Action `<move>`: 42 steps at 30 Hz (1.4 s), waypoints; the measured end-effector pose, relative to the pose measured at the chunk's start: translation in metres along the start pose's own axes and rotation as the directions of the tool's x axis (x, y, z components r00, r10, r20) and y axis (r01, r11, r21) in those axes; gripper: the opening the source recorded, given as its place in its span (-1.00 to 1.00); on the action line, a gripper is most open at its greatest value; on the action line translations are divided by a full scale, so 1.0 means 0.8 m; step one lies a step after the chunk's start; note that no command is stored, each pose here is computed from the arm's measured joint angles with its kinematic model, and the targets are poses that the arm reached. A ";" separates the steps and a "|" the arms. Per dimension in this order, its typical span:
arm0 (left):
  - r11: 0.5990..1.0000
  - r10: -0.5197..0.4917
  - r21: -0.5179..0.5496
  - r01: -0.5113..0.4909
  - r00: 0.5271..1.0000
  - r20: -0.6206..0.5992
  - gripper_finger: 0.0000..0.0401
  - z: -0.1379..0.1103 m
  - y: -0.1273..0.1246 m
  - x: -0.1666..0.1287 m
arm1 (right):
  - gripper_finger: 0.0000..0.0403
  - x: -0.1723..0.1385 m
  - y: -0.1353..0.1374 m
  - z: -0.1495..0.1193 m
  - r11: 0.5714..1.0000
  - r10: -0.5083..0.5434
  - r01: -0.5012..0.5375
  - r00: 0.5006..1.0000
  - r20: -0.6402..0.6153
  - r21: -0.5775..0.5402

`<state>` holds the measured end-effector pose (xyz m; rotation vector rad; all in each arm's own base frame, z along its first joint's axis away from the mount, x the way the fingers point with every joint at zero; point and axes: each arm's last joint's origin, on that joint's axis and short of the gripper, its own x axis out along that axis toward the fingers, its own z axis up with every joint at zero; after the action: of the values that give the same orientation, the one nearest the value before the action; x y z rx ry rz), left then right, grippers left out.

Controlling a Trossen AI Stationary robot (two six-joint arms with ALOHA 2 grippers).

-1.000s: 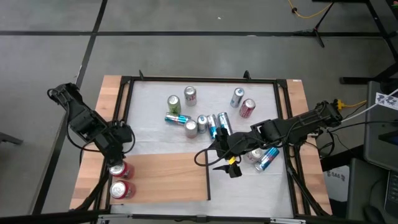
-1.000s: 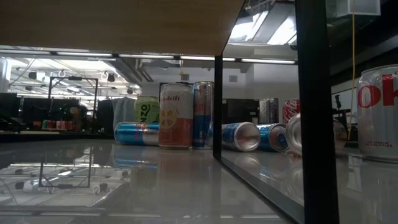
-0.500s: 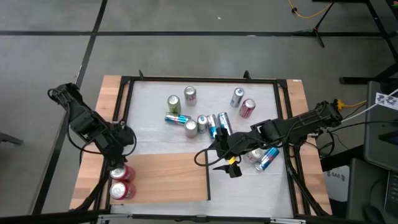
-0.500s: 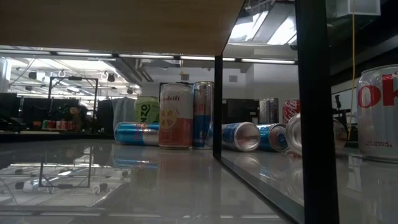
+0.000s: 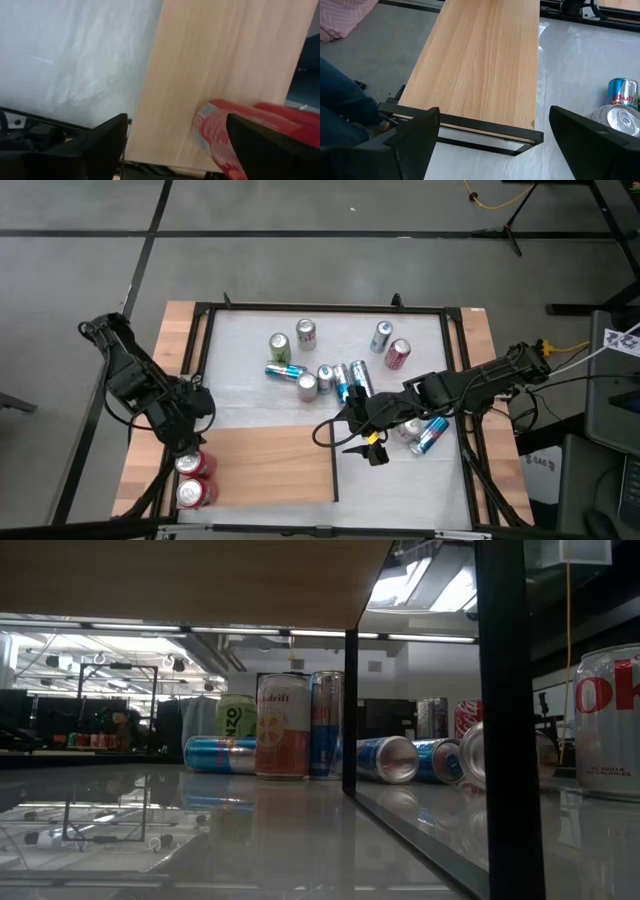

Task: Place canned beverage on shelf
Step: Put the orange soda can on the shelf aligned with the orange soda can, then put the orange soda can on the shelf aligned with the orange soda cans

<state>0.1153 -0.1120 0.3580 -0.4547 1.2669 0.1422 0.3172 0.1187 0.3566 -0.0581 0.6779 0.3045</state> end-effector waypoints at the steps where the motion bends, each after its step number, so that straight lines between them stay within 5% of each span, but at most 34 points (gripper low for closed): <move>1: 1.000 0.006 0.000 -0.006 1.000 0.013 0.66 0.000 0.000 0.000 | 0.81 0.000 0.000 0.000 1.000 0.000 0.000 1.000 0.000 0.000; 9: 0.998 0.035 -0.047 -0.030 0.995 0.093 0.66 0.009 0.003 0.000 | 0.81 -0.007 -0.001 0.001 1.000 -0.004 0.004 1.000 0.009 0.001; 20: 0.994 -0.027 -0.093 0.049 0.974 0.224 0.66 0.045 0.003 0.001 | 0.81 -0.060 -0.023 -0.009 0.984 -0.155 0.158 0.987 -0.043 0.088; 28: 0.974 -0.047 -0.169 0.149 0.869 0.493 0.66 0.090 0.004 -0.007 | 0.81 -0.100 -0.057 -0.033 0.932 -0.222 0.266 0.956 -0.192 0.246; 42: 0.936 0.062 -0.311 0.166 0.791 0.609 0.66 0.134 0.037 -0.015 | 0.81 -0.102 -0.102 -0.074 0.963 -0.196 0.262 0.854 -0.481 0.072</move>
<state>0.1963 -0.0398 0.3859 -0.6849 0.5764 0.4395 0.2448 0.0110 0.3576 -0.0849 1.1656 0.0058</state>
